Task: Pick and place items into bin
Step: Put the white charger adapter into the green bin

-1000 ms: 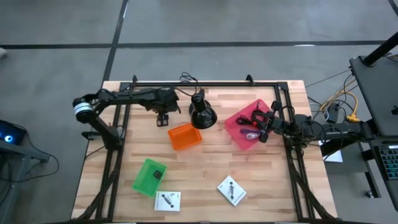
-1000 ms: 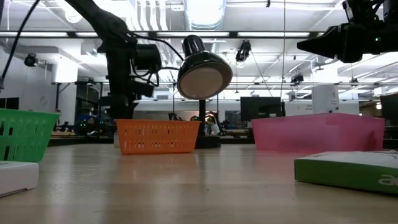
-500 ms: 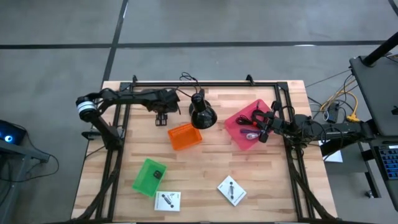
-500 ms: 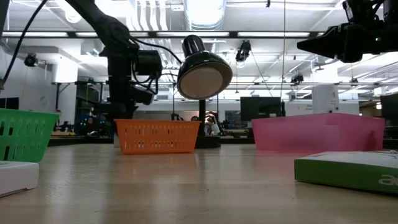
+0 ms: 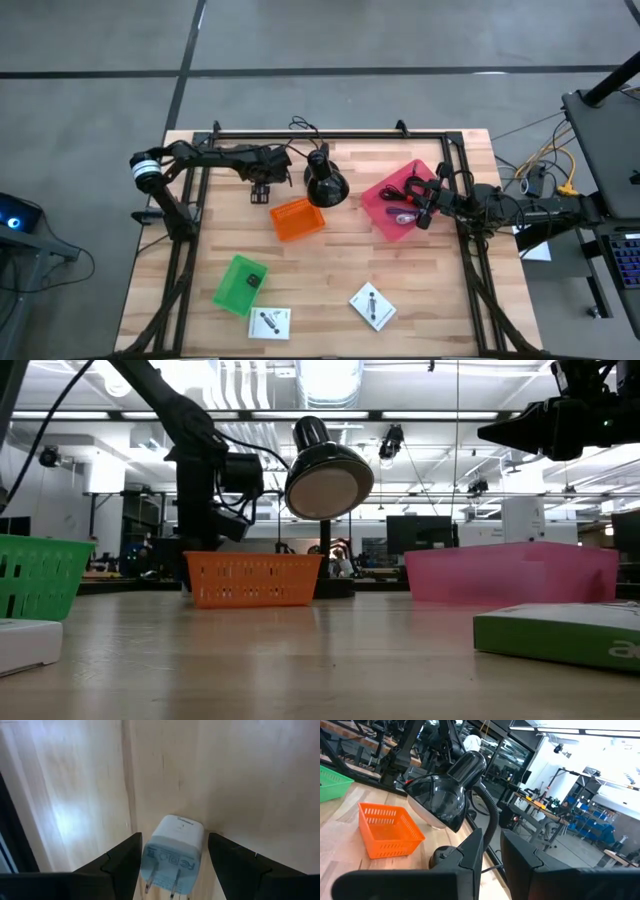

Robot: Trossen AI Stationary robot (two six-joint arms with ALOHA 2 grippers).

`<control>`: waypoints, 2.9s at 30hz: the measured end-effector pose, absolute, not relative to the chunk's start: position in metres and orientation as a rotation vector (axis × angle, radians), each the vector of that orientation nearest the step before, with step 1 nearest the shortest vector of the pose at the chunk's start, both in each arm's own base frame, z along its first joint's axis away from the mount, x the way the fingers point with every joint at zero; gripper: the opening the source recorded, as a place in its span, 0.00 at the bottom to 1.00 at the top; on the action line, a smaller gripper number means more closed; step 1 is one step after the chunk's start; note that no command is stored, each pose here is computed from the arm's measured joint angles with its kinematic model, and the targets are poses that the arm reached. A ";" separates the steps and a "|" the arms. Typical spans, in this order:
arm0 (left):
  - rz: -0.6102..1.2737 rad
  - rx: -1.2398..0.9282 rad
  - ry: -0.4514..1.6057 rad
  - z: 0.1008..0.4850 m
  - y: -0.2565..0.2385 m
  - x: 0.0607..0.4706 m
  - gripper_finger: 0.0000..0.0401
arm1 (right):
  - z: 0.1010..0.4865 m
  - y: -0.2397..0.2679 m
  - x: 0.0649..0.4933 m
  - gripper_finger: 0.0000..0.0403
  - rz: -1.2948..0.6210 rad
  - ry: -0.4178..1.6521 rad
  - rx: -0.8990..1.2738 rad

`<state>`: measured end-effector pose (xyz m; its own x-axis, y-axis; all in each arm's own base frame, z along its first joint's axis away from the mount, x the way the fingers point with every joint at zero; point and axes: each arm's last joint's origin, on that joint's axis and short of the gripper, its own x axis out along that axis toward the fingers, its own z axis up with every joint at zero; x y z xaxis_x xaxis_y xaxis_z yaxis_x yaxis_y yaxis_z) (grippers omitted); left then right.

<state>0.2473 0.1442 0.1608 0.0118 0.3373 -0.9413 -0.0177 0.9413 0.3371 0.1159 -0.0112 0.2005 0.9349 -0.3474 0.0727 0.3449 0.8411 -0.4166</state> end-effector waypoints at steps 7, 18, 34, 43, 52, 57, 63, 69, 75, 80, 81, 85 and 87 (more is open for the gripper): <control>0.275 0.258 1.549 0.158 0.145 0.248 0.53 | 0.201 -0.011 0.116 0.14 -0.366 0.006 -0.439; 0.276 0.257 1.549 0.158 0.145 0.248 0.43 | 0.201 -0.011 0.116 0.14 -0.366 0.006 -0.439; 0.295 0.198 1.595 0.166 0.140 0.243 0.33 | 0.200 -0.011 0.116 0.14 -0.366 0.007 -0.439; 0.343 0.048 1.584 0.202 0.117 0.241 0.33 | 0.200 -0.011 0.116 0.14 -0.365 0.007 -0.439; 0.380 -0.108 1.469 0.233 0.072 0.244 0.33 | 0.200 -0.011 0.116 0.14 -0.366 0.007 -0.438; 0.375 -0.171 1.468 0.244 0.041 0.245 0.33 | 0.200 -0.011 0.116 0.14 -0.366 0.007 -0.439; 0.338 -0.274 1.485 0.249 0.001 0.246 0.33 | 0.200 -0.011 0.116 0.14 -0.366 0.006 -0.438; 0.344 -0.354 1.462 0.255 -0.033 0.246 0.33 | 0.200 -0.011 0.116 0.14 -0.366 0.005 -0.427; 0.392 -0.502 1.441 0.262 -0.061 0.244 0.33 | 0.200 -0.011 0.116 0.14 -0.364 -0.007 -0.364; 0.493 -0.675 1.434 0.261 -0.082 0.239 0.33 | 0.200 -0.011 0.116 0.14 -0.364 -0.005 -0.377; 0.509 -0.703 1.438 0.261 -0.085 0.237 0.33 | 0.200 -0.011 0.116 0.14 -0.364 -0.004 -0.376; 0.568 -0.791 1.432 0.260 -0.100 0.233 0.33 | 0.200 -0.011 0.116 0.14 -0.364 -0.004 -0.374; 0.585 -0.828 1.423 0.259 -0.106 0.233 0.33 | 0.200 -0.011 0.116 0.14 -0.362 -0.002 -0.355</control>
<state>0.2328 -0.1061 0.2594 0.0885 -0.1242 -0.9883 -0.7830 0.6046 -0.1461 0.1161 -0.0112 0.1998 0.9358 -0.3465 0.0653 0.3473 0.8741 -0.3396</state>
